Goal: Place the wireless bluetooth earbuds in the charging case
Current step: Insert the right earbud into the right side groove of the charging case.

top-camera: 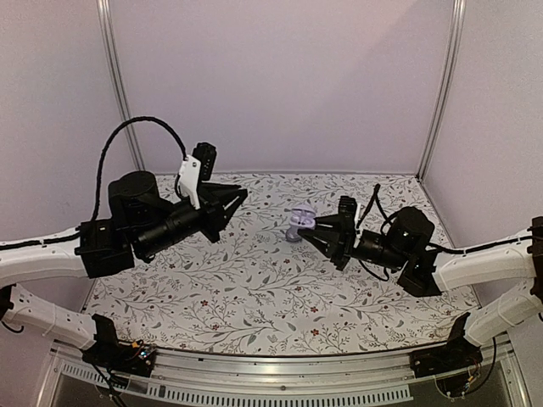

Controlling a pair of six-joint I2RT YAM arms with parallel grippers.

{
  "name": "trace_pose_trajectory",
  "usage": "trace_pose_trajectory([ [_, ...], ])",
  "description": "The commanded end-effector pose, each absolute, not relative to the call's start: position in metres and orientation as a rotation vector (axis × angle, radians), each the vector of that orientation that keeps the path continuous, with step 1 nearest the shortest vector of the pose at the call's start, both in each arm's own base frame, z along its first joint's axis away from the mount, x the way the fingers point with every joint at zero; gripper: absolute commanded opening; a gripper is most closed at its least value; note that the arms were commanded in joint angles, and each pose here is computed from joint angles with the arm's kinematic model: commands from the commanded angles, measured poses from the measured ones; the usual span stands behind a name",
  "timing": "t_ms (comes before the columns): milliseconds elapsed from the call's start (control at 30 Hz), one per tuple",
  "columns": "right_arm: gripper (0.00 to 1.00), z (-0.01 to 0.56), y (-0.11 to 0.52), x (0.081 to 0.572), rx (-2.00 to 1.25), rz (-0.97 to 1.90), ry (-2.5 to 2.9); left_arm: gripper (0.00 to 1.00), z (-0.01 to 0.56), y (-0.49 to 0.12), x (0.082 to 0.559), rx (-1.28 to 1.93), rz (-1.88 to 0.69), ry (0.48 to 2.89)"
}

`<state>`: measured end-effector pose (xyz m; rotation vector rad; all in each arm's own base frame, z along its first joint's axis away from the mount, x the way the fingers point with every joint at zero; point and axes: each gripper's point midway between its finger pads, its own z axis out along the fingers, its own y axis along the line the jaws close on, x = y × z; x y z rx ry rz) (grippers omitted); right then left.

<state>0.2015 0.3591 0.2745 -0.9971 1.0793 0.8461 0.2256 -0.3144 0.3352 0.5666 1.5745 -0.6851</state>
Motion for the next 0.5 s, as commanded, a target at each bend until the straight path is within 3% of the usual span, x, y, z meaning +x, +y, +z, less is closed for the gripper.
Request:
trace_pose_trajectory([
  [0,0.00,0.277,0.368,0.223,-0.935,0.862,1.194,0.15,0.359,-0.341,0.219,0.614,-0.676,1.495],
  [467,0.00,0.263,0.394,0.246,-0.835,0.951,1.465,0.15,0.348,-0.379,0.228,0.648,-0.616,1.489],
])
